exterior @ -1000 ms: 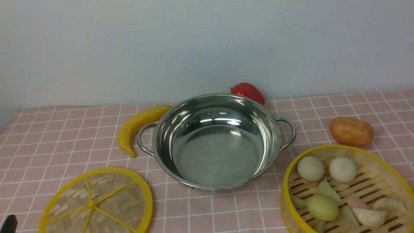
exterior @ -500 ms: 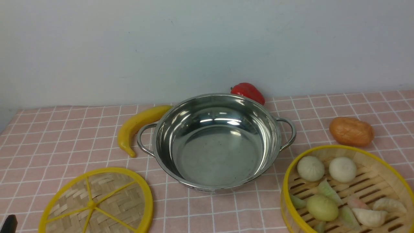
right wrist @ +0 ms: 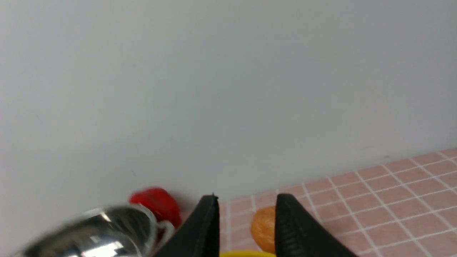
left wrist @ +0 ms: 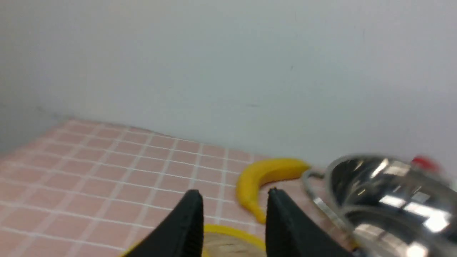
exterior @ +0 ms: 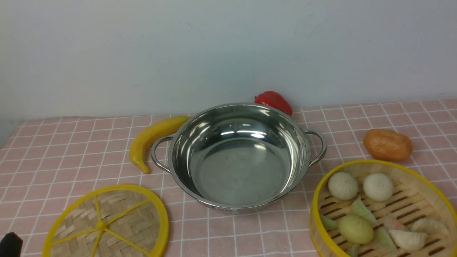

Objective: Place the steamer in the pot on the pink tablecloth, and put the lid on the steamer.
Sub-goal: 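Reach for and grasp the rim of the bamboo steamer holding the buns with the right gripper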

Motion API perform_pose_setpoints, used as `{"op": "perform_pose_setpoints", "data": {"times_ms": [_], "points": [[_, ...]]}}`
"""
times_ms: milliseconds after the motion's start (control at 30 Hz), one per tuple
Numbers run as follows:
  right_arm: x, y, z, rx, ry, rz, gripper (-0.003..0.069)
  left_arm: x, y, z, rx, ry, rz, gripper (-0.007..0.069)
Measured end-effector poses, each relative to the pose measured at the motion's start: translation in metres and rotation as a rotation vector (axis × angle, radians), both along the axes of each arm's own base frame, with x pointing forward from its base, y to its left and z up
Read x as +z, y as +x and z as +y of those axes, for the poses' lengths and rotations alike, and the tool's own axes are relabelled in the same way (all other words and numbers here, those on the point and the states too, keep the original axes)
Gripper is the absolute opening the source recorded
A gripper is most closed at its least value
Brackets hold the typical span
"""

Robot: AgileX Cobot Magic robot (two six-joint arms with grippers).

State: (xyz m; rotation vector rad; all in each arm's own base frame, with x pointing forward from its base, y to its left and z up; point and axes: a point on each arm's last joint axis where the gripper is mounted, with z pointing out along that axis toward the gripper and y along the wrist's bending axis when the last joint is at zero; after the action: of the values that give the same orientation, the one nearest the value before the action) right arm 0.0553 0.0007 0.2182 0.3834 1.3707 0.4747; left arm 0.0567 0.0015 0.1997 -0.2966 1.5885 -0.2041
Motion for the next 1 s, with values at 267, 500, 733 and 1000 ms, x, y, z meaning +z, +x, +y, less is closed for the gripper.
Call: {"op": "perform_pose_setpoints", "data": {"times_ms": [267, 500, 733, 1000], "points": [[0.022, -0.007, -0.006, 0.017, 0.272, -0.260, 0.0240, 0.006, 0.000, -0.003, -0.018, -0.858, -0.092, 0.0243], [0.032, -0.012, -0.008, 0.017, 0.299, -0.382, 0.0240, 0.008, 0.000, -0.001, -0.009, -0.941, -0.124, 0.0243], [0.058, -0.033, -0.013, 0.016, 0.318, -0.726, 0.0240, 0.011, 0.000, 0.002, 0.003, -1.125, -0.174, 0.0243], [0.141, -0.072, -0.013, -0.066, 0.161, -0.973, 0.0240, 0.116, -0.034, 0.015, 0.009, -0.734, -0.636, 0.0243]]}}
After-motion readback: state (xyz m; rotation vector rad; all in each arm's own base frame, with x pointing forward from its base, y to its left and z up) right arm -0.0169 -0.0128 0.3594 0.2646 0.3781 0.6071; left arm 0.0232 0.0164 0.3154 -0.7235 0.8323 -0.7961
